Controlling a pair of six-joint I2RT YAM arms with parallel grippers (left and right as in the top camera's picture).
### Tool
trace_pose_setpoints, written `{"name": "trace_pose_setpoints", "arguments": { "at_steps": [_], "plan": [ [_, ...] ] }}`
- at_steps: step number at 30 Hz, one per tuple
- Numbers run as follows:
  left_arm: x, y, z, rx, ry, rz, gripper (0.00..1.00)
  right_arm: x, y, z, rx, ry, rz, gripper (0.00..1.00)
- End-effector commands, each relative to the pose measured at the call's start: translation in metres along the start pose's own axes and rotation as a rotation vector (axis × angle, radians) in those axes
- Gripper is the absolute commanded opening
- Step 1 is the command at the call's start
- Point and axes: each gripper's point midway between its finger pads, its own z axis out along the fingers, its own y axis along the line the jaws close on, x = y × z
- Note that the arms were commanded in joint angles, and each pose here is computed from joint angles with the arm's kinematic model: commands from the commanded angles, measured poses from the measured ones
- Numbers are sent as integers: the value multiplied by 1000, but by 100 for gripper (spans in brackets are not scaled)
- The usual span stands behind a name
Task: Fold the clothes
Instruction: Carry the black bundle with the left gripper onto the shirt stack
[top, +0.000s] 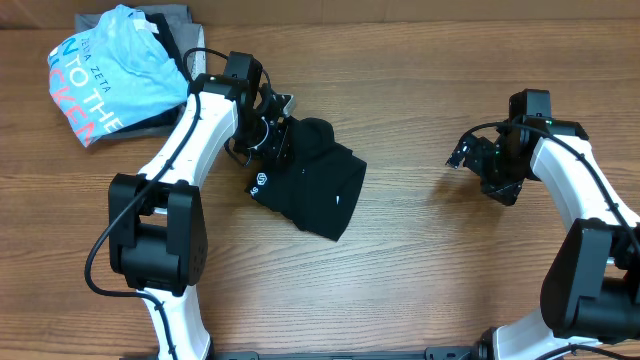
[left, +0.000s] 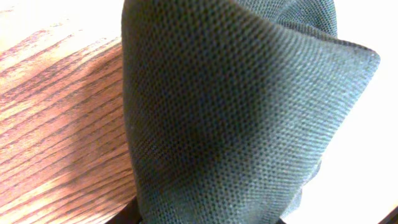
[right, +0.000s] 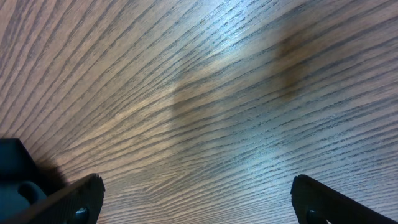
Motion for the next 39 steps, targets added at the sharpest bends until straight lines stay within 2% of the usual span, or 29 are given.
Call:
{"name": "trace_pose_setpoints", "arguments": {
  "at_steps": [1,2,3,6,21,29,34,39],
  "plan": [
    [-6,0,-5,3,-17,2,23,-7,3,-6,-6,-28,-2,100],
    [-6,0,-5,3,-17,2,13,-7,3,-6,-6,-28,-2,100],
    [-6,0,-5,3,-17,2,9,-7,3,-6,-6,-28,-2,100],
    [-6,0,-5,3,-17,2,6,-7,3,-6,-6,-28,-2,100],
    [-17,2,-15,-2,-53,-8,4,-7,3,-6,-6,-28,-2,100],
    [-46,5,-55,-24,-149,7,4,-7,3,-6,-6,-28,-2,100],
    [-57,23,-77,-108,-193,-6,4,-7,3,-6,-6,-28,-2,100],
    [-67,33,-92,-127,-239,-9,4,-7,3,-6,-6,-28,-2,100]
  ]
}}
